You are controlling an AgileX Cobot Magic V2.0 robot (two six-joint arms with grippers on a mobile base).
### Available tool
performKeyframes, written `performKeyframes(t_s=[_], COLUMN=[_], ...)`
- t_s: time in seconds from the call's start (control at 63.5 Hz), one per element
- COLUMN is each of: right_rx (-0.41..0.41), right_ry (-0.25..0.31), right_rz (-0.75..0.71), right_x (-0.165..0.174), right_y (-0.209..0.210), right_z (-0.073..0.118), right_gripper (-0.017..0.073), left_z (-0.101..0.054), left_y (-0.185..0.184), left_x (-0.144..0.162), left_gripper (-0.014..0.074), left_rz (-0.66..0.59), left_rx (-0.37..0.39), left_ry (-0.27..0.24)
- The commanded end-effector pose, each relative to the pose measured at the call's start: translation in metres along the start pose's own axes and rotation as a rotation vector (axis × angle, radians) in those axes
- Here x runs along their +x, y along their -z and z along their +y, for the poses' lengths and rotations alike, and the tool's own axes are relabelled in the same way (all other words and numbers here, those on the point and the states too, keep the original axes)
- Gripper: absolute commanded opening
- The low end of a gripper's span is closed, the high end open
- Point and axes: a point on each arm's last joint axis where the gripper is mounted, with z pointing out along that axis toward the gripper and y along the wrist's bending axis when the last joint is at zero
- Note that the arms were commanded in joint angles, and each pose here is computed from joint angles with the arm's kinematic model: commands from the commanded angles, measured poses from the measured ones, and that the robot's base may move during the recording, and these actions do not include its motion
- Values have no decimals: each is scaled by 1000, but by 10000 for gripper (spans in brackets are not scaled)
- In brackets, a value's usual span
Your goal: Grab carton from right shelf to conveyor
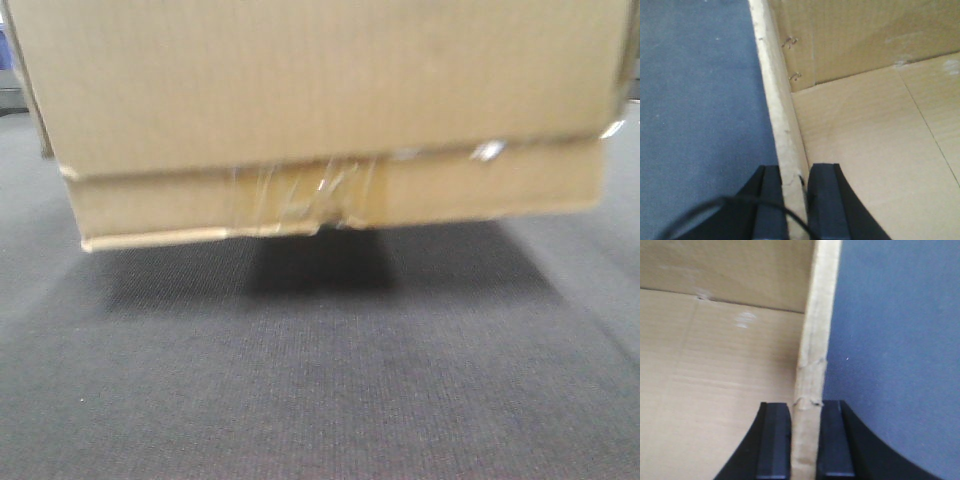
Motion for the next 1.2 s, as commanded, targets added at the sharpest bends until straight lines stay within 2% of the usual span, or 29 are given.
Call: performKeyframes(t_s=[0.0, 0.126, 0.173, 0.236, 0.331, 0.394, 0.457, 0.489, 0.662, 0.788, 0.898, 0.993, 1.024, 1.135, 1.182], right_rx=[24, 24, 24, 24, 24, 25, 24, 24, 20, 15, 16, 32, 50, 88, 109], right_ry=[17, 20, 20, 20, 20, 21, 20, 19, 13, 7, 3, 8, 14, -23, -42], right_rz=[-30, -15, -15, -13, -13, -17, -27, -32, -90, -150, -187, -204, -204, -207, -199], right_x=[-5, -5, -5, -5, -5, -6, -7, -7, -8, -7, -3, 2, 5, 17, 27], right_y=[-13, -28, -30, -31, -31, -29, -25, -21, 13, 44, 72, 86, 88, 92, 91], right_z=[-3, -2, -2, -2, -2, -2, -2, -2, -5, -7, -10, -13, -16, -29, -39], right_gripper=[-69, -36, 22, 165, 449, 580, 568, 568, 538, 420, 190, -24, -79, -64, -64], left_z=[7, 13, 15, 19, 20, 20, 20, 21, 25, 32, 42, 57, 62, 85, 92], left_y=[-9, -26, -29, -32, -31, -30, -28, -26, 6, 44, 73, 86, 91, 92, 91], left_x=[-4, 1, 2, 3, 1, -1, -2, -2, -9, -15, -15, -10, -7, 13, 26], left_gripper=[-17, -15, -1, 56, 253, 402, 583, 630, 488, 373, 201, 4, -37, 17, 16], left_rz=[-38, 11, 24, 29, 16, 8, 3, 3, -59, -138, -178, -192, -194, -159, -134], left_rx=[-18, -43, -51, -59, -60, -59, -59, -56, -36, -26, -41, -72, -83, -127, -118], left_ry=[-18, -8, -5, 1, 2, 3, 4, 10, 45, 59, 39, 70, 84, 136, 146])
